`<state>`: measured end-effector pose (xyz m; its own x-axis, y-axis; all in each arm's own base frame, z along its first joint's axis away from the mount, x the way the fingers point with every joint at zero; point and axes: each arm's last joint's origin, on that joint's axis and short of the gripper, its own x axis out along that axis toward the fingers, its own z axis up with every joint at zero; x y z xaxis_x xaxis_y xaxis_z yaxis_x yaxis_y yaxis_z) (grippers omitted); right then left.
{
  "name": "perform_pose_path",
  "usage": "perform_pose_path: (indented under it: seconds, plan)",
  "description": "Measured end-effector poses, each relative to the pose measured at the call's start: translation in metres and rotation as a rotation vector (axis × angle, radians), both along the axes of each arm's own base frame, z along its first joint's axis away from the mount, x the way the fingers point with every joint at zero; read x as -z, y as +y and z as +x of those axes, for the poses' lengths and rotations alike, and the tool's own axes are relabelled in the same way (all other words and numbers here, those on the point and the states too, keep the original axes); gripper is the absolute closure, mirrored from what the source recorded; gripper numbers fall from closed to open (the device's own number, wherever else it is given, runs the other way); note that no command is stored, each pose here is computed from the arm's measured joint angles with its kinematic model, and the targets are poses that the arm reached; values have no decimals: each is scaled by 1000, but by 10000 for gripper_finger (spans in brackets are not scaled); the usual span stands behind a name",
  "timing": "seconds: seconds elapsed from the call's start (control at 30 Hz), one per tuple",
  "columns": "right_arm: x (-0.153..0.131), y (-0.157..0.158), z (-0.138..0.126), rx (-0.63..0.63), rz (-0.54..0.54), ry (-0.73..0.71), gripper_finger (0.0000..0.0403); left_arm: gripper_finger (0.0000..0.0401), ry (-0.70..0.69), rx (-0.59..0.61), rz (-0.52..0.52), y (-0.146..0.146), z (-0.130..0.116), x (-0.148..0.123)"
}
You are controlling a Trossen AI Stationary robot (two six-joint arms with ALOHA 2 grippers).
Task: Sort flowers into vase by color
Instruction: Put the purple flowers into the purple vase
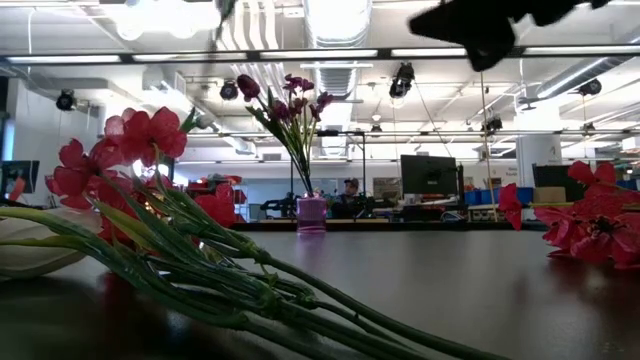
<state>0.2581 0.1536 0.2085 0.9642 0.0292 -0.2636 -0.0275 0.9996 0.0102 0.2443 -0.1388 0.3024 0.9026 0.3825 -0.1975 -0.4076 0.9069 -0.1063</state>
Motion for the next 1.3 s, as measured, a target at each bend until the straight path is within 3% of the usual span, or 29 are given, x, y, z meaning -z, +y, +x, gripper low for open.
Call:
perform_pose_path:
  seconds: [0.2,0.4,0.6,0.8,1.03,1.17,1.3]
  plan:
    - [-10,-6,13,57,4,-168,202,388,-112,150,102,-5,46,20]
    - [-19,-14,15,45,-55,-212,202,388,-276,294,168,-4,85,41]
    - [-21,-14,14,41,-65,-216,202,388,-334,298,196,5,105,49]
    - [-21,-16,15,52,-77,-216,241,388,-329,308,192,4,112,50]
    - [-29,-19,12,56,-94,-241,378,387,-291,325,201,3,108,45]
    - [-32,-22,12,64,-97,-243,387,368,-263,320,225,3,105,42]
    - [-39,-29,11,99,-91,-264,388,323,-129,281,248,3,90,32]
